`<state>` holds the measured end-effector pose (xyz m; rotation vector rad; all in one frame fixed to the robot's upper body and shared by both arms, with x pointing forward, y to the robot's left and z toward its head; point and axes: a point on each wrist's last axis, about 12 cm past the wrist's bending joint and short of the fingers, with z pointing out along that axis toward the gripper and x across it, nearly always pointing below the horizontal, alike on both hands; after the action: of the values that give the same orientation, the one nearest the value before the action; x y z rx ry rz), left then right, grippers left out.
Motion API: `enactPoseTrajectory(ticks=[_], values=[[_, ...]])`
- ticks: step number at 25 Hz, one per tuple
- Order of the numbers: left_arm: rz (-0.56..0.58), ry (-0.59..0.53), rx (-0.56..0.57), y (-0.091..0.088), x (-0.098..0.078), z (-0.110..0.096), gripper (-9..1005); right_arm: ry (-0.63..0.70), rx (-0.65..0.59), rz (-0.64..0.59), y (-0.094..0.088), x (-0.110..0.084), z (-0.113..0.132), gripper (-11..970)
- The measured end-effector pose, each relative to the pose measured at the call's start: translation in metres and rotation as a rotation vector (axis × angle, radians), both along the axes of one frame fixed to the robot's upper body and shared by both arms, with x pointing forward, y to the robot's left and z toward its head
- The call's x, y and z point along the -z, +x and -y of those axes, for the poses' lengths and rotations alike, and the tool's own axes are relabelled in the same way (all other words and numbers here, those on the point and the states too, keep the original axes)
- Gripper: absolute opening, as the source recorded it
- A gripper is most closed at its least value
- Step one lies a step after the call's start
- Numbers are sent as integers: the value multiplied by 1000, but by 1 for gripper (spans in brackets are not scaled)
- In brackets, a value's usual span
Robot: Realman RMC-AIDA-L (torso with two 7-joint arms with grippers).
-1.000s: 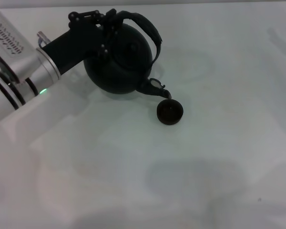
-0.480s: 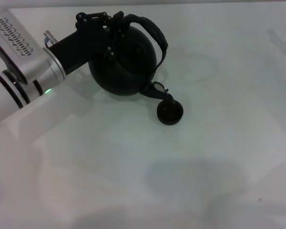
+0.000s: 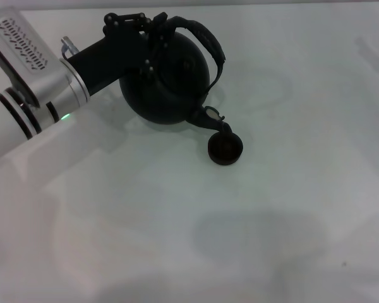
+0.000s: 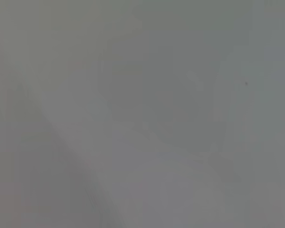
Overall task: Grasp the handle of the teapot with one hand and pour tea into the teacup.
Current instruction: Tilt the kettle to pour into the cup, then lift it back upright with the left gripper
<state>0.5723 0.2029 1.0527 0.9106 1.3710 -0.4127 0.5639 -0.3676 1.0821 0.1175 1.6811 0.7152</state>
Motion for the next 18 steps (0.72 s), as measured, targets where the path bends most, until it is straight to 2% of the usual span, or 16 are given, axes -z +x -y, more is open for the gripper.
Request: enactPoseTrajectory(ticks=[18], values=[[-2, 25, 20, -1, 2, -1, 146, 0, 4, 2, 1, -1, 1, 872]])
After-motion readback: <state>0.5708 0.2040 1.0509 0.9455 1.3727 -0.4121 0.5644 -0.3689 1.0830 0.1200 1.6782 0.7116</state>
